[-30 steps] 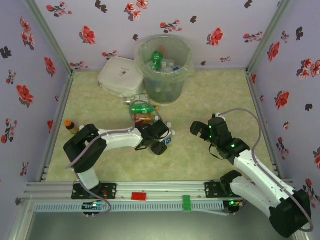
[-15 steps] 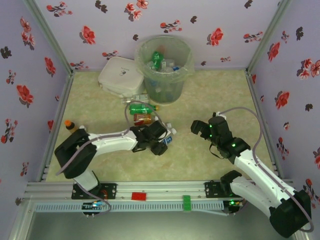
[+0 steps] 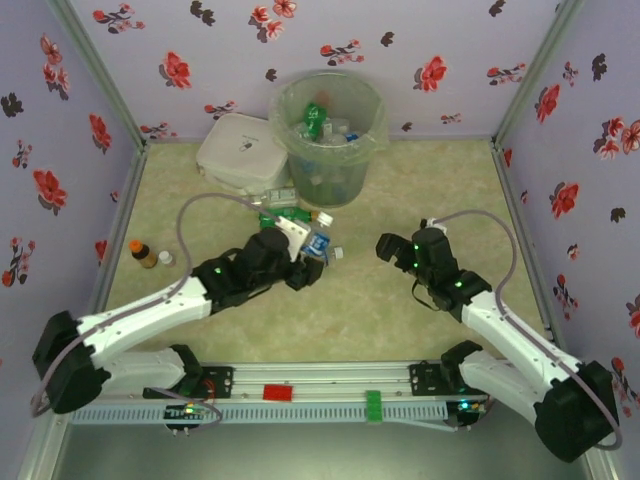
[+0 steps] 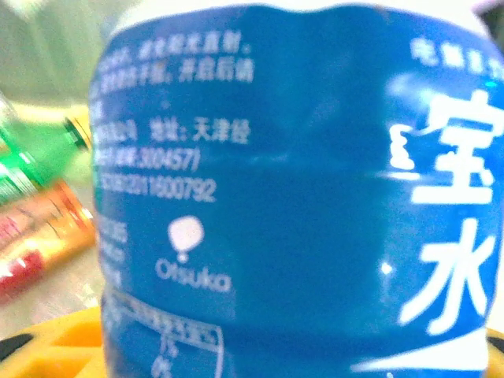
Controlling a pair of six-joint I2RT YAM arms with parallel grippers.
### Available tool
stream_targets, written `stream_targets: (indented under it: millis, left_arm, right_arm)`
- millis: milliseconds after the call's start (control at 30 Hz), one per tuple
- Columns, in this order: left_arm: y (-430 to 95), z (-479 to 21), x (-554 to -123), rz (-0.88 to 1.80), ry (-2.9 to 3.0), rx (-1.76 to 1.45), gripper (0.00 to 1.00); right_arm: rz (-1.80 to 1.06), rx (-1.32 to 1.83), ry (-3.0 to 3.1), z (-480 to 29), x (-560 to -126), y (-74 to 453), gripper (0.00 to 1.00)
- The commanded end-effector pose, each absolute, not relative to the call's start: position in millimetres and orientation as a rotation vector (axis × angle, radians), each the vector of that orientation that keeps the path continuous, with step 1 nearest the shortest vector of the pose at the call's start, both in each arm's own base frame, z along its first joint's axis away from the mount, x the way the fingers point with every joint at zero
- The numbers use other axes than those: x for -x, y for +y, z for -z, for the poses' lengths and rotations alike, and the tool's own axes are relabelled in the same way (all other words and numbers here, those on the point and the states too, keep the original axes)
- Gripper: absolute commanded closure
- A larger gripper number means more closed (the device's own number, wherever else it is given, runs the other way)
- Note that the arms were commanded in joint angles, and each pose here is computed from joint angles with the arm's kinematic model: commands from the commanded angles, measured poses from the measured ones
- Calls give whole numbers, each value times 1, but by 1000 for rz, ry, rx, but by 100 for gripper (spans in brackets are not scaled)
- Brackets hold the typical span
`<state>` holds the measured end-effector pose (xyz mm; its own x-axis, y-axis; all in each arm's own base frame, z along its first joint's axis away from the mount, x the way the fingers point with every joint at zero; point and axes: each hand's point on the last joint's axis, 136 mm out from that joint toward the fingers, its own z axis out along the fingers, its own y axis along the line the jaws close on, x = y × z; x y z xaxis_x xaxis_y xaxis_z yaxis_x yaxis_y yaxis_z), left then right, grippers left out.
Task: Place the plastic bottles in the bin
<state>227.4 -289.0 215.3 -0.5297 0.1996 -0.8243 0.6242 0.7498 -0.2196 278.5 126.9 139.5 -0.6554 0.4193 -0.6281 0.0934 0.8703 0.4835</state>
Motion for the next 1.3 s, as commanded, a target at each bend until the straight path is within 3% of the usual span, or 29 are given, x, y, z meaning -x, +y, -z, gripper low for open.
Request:
stream_targets:
  millis: [0, 267, 600, 933, 1267]
  left_arm:
    - [-281, -289, -248, 696, 1923, -480, 72]
    - [-273, -384, -326, 637, 1756, -452, 74]
    - [-279, -429, -428, 561, 1779, -483, 74]
    - [-311, -401, -502, 600, 1899, -472, 74]
    - [-331, -343, -535, 650, 2014, -406, 72]
  right_arm:
    - [-626, -409, 2195, -143, -293, 139, 0]
    - [-676, -326, 2269, -147, -315, 168, 0]
    - [-719, -373, 2261, -128, -313, 170, 0]
    - [-782, -388, 2268, -121, -307, 178, 0]
    - [-764, -372, 2237, -138, -295, 167, 0]
